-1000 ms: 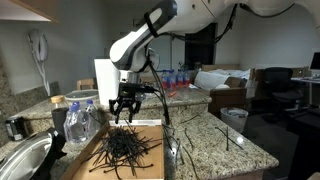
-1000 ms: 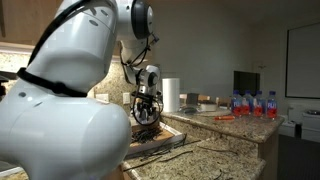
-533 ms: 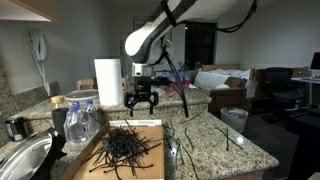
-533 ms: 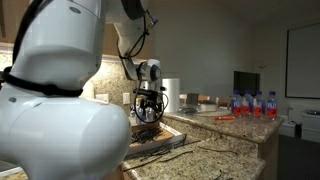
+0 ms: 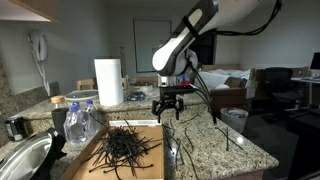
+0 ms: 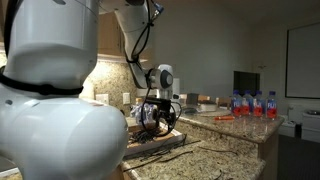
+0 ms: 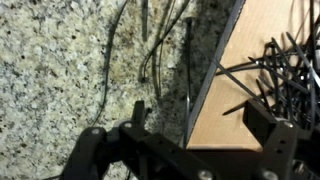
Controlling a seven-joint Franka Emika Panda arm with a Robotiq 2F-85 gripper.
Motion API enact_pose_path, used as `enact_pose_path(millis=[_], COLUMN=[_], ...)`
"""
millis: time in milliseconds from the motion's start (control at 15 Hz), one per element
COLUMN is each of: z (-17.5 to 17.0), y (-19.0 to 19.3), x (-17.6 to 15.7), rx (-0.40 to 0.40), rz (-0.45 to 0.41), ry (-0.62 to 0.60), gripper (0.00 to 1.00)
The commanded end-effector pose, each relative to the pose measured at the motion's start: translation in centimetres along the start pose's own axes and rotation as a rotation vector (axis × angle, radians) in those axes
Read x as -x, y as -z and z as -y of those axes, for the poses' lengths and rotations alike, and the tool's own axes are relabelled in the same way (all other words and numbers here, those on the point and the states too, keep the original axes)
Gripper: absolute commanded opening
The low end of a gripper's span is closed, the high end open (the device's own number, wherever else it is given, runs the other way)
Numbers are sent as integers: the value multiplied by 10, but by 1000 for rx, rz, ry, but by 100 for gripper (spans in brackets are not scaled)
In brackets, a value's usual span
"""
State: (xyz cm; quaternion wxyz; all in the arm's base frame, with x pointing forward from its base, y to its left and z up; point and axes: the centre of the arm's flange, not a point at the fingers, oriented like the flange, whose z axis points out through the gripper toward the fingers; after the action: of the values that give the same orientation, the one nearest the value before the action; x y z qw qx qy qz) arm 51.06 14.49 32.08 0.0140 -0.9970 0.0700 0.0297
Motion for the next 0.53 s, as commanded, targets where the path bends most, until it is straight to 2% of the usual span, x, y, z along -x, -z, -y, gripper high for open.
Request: enact_pose_path(millis=[0,467], z=[-20,-47], y=[-26,-81], x=[16,21], rx=[8,34], rz=[-8,33], ry=[-71,-193], gripper=[100,100])
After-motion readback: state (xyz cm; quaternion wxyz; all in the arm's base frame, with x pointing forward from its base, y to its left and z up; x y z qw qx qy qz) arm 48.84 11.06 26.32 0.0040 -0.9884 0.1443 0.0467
